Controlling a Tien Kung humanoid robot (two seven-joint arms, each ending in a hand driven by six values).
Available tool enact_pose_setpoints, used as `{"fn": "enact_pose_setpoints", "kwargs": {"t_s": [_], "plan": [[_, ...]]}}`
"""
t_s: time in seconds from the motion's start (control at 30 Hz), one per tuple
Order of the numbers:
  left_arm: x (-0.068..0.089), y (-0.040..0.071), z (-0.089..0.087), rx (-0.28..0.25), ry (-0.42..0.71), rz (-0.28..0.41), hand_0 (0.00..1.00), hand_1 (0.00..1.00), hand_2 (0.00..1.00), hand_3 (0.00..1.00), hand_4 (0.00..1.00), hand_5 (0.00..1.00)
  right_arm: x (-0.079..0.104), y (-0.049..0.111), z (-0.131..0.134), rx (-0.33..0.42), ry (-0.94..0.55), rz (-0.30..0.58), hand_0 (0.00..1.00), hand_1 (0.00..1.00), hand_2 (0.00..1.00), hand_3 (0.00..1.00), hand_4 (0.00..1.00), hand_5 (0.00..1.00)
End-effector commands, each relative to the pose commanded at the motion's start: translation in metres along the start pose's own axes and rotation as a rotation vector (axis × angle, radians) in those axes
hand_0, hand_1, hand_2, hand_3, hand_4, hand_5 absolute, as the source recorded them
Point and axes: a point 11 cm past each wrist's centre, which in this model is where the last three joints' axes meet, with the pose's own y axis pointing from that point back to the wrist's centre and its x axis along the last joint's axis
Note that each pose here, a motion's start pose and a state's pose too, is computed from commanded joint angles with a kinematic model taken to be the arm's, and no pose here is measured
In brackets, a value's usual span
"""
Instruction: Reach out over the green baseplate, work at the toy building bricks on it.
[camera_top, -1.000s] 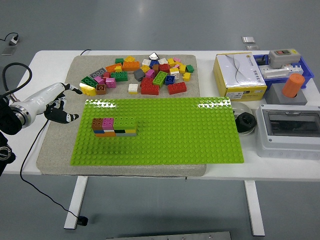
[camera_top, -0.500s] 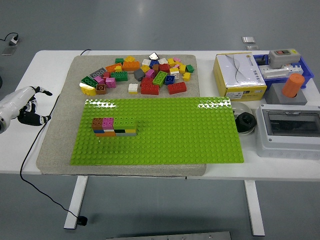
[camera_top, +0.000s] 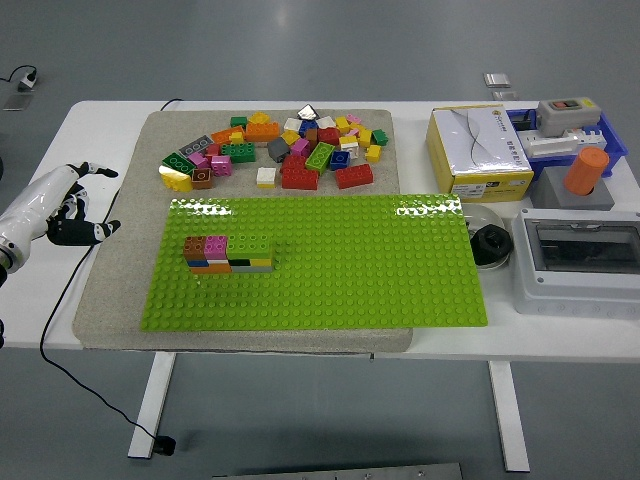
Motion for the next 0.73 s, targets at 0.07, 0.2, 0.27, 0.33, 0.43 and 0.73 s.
{"fn": "enact_pose_setpoints", "kwargs": {"t_s": [0.07,0.2,0.27,0.33,0.43,0.73], "plan": [[-0.003,0.001,0.003,-0.016,0.016,0.005,0.157,0.007,0.116,0.782,0.778,0.002,-0.001,0.0,0.001,-0.004,0.001,-0.003,0.619,0.479,0.703,0.698,0.681,0.851],[-0.009,0.002,0.008,-0.046,0.053,0.016,0.157,0.007,0.116,0.782,0.778,0.002,-0.003,0.0,0.002,-0.012,-0.001,-0.008,0.619,0.479,0.703,0.697,0.681,0.852],[-0.013,0.003,0.01,-0.059,0.07,0.017,0.157,0.007,0.116,0.782,0.778,0.002,-0.004,0.0,0.002,-0.014,-0.003,-0.01,0.619,0.479,0.703,0.697,0.681,0.852],[-0.017,0.004,0.013,-0.071,0.086,0.016,0.157,0.007,0.116,0.782,0.778,0.002,-0.005,0.0,0.003,-0.016,-0.006,-0.011,0.637,0.477,0.695,0.698,0.679,0.849],[-0.025,0.006,0.018,-0.096,0.114,0.016,0.157,0.007,0.116,0.782,0.778,0.002,-0.006,0.0,0.005,-0.02,-0.012,-0.015,0.637,0.477,0.695,0.698,0.679,0.849],[-0.034,0.01,0.028,-0.137,0.17,0.033,0.157,0.007,0.116,0.782,0.778,0.002,-0.007,0.0,0.006,-0.02,-0.032,-0.015,0.632,0.474,0.692,0.698,0.678,0.847]]}}
